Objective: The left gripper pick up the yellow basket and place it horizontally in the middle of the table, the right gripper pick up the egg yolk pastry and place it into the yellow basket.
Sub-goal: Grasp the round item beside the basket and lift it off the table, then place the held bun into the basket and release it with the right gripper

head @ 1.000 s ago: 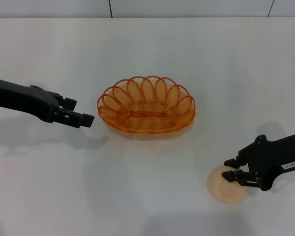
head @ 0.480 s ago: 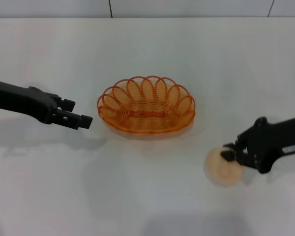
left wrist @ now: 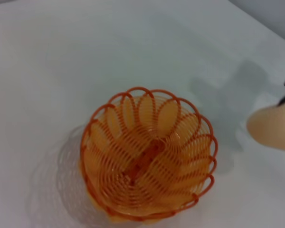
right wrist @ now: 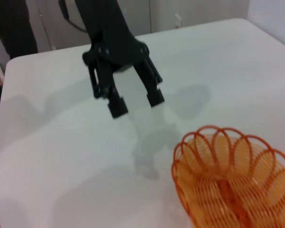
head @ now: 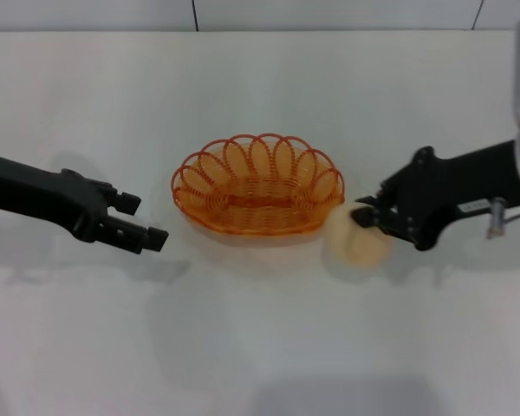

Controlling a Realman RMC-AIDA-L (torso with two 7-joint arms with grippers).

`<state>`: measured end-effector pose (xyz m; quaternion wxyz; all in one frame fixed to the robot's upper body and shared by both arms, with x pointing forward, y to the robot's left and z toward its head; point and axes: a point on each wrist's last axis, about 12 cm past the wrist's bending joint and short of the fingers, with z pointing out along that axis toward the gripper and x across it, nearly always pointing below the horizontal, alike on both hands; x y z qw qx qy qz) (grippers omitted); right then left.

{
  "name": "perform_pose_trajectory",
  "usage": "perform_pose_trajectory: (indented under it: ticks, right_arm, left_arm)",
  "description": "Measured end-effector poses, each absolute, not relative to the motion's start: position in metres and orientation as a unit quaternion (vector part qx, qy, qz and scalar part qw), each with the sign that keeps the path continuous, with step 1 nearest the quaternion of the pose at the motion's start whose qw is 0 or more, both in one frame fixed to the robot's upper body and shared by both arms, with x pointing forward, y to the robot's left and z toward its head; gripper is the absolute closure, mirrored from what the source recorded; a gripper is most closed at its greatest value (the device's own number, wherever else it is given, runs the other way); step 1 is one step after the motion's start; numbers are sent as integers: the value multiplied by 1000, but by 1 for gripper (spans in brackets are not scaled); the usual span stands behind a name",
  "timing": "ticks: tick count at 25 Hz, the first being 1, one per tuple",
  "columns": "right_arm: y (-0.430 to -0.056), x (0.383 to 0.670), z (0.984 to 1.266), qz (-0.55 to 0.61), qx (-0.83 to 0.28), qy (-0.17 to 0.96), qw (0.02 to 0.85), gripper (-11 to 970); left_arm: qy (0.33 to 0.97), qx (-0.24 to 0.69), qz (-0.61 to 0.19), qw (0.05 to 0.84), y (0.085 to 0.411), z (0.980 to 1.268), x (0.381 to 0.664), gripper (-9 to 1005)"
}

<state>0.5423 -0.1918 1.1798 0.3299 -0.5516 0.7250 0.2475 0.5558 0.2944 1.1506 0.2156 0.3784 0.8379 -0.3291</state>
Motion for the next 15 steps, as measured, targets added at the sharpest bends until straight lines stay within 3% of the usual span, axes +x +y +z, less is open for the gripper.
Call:
perform_pose_trajectory:
  ticks: [15]
  right_arm:
    - [-141,566,1187,252,-573,690,363,924]
  left_arm:
    - [824,415,-310,230,293,1139,555,109]
